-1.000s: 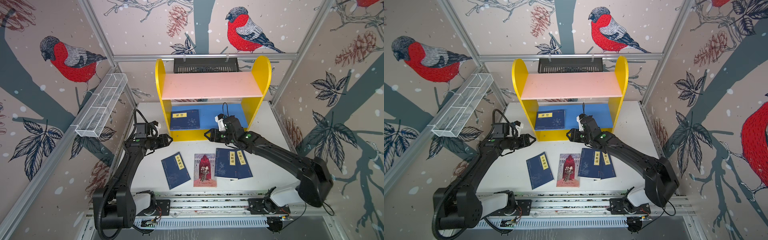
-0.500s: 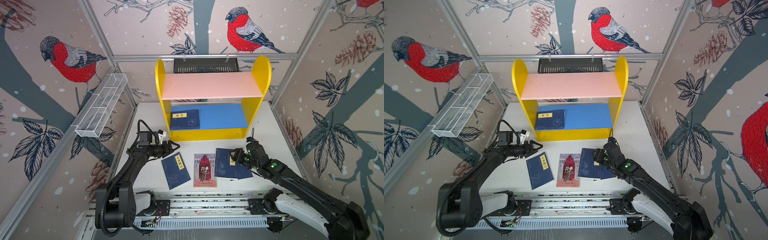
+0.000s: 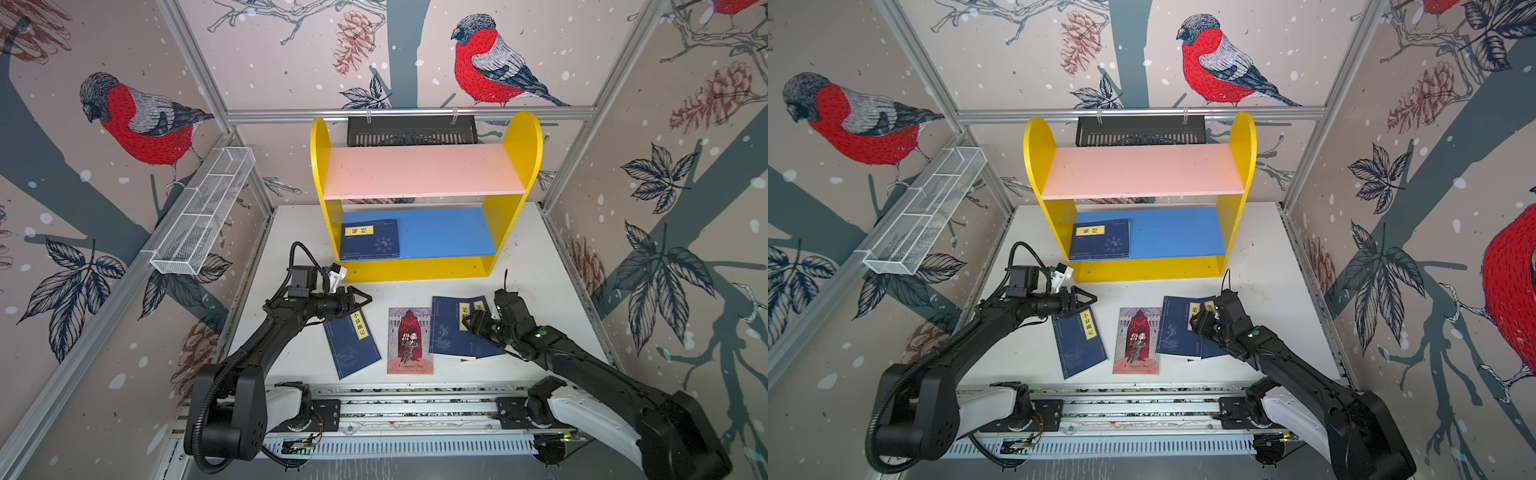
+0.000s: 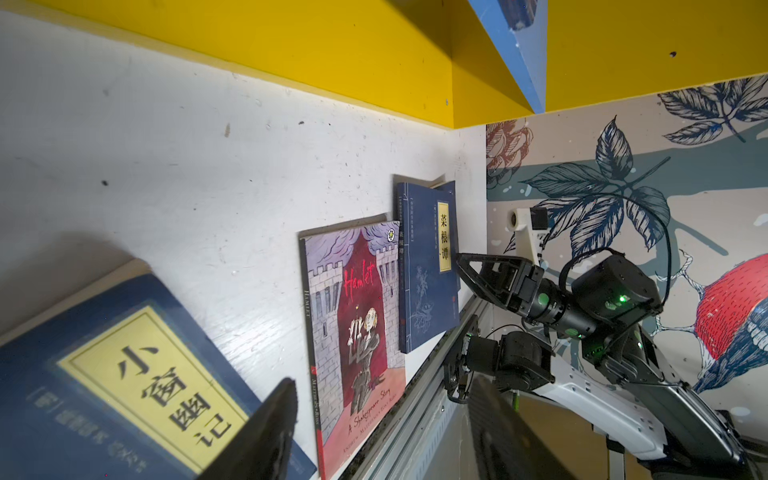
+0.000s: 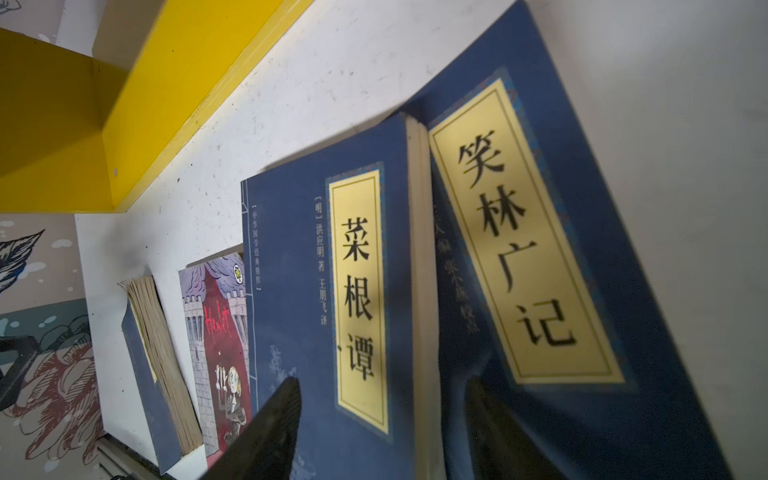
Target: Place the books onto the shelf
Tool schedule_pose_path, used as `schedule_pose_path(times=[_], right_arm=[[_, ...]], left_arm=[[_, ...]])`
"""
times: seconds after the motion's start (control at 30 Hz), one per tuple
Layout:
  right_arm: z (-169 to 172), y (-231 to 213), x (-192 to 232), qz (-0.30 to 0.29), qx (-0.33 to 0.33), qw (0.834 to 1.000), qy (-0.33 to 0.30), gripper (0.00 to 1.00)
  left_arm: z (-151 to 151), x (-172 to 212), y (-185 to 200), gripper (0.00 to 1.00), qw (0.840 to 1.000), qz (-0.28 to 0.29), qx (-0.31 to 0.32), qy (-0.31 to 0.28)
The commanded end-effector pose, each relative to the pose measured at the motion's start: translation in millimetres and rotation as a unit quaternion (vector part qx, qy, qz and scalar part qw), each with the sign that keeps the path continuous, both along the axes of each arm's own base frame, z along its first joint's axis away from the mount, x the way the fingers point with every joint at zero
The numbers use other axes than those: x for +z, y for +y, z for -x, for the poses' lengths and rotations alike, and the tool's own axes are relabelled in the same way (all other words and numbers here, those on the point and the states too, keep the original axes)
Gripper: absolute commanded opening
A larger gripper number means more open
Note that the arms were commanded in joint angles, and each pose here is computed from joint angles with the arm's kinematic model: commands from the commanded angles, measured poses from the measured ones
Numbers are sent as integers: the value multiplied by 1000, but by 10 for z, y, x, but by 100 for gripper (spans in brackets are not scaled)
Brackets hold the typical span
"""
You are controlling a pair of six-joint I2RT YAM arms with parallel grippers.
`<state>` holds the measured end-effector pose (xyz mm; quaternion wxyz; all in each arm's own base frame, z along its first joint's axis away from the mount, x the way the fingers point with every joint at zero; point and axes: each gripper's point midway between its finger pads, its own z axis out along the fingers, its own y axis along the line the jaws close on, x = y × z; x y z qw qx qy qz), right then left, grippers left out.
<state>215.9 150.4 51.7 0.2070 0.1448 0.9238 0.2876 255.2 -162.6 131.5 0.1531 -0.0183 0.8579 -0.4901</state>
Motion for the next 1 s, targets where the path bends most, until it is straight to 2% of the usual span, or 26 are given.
schedule_pose_path(times=[0.0, 0.17, 0.33, 0.47, 0.73, 0.87, 0.97], right_arm=[[-52, 108, 60, -26, 25, 999, -14, 63], [-77, 156, 12, -40, 40, 998, -6, 60], [-91, 165, -74, -38, 49, 998, 9, 55], [-112, 182, -78, -43, 52, 998, 6, 44], [-144, 243, 45, -68, 64, 996, -13, 8], [-146, 279, 117, -81, 75, 994, -23, 2], [-145, 300, 171, -91, 82, 992, -30, 1]], left_arm=[[-30, 35, -77, 66, 1000, 1, -18, -24], [28, -22, -244, 63, 998, 2, -59, -13], [60, -52, -449, 61, 992, -20, -115, -45], [55, -183, -611, 59, 991, -31, -128, -32], [166, -392, -804, 57, 985, -39, -165, 1], [183, -445, -838, 57, 987, -30, -159, 10], [206, -383, -828, 57, 988, -25, -154, -11]])
